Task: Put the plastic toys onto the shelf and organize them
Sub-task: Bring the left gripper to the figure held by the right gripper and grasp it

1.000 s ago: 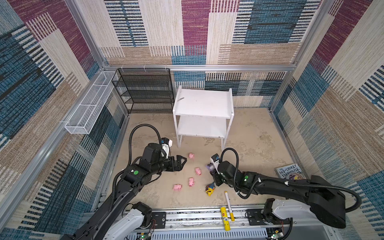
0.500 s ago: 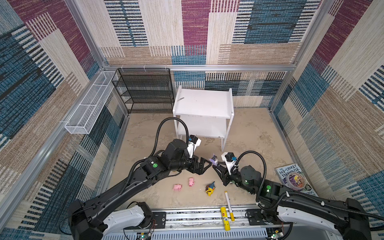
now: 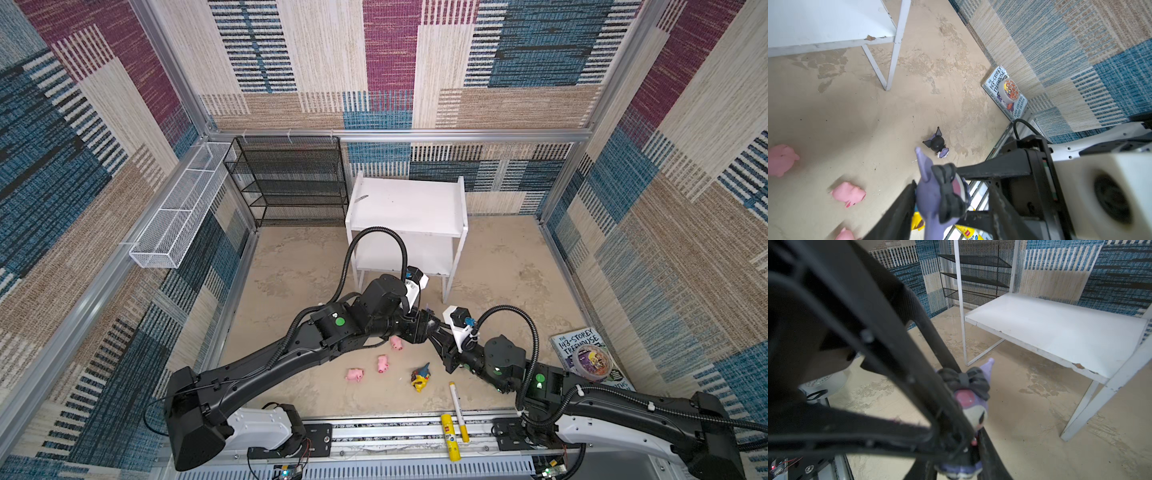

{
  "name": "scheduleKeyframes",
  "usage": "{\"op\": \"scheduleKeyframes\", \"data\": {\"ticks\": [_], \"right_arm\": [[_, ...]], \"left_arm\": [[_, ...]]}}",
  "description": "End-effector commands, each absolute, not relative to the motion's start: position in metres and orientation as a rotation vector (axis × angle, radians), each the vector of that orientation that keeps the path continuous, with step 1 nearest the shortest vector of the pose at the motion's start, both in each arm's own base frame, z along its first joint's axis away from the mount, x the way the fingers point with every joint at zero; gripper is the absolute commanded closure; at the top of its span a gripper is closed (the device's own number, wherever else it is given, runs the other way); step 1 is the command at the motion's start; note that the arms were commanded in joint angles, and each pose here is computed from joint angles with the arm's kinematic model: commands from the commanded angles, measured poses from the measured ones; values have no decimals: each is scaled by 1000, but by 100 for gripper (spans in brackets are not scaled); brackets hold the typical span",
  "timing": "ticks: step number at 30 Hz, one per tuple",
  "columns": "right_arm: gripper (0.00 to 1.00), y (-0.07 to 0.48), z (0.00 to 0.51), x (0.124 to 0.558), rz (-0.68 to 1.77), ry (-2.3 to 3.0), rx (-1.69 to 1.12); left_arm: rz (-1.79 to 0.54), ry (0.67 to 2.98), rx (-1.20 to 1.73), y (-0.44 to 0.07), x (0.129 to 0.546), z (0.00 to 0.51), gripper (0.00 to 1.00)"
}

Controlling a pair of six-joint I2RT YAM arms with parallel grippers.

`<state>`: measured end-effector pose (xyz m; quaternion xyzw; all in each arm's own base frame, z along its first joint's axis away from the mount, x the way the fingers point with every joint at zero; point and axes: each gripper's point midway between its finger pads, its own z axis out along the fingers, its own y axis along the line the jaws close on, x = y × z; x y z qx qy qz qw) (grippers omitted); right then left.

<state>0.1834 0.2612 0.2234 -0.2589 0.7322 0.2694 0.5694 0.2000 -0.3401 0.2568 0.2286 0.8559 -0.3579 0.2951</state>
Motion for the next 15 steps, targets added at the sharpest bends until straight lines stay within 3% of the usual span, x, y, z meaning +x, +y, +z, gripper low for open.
{"op": "scheduleKeyframes", "data": {"ticks": [1,15], "right_arm": [[81,257,237,188,610,1674,-558],[81,252,243,191,569,1641,-527]], "left_arm": [[-922,2289,569,-338,205,259,53],[-912,2339,627,-352,203,247,58]]}}
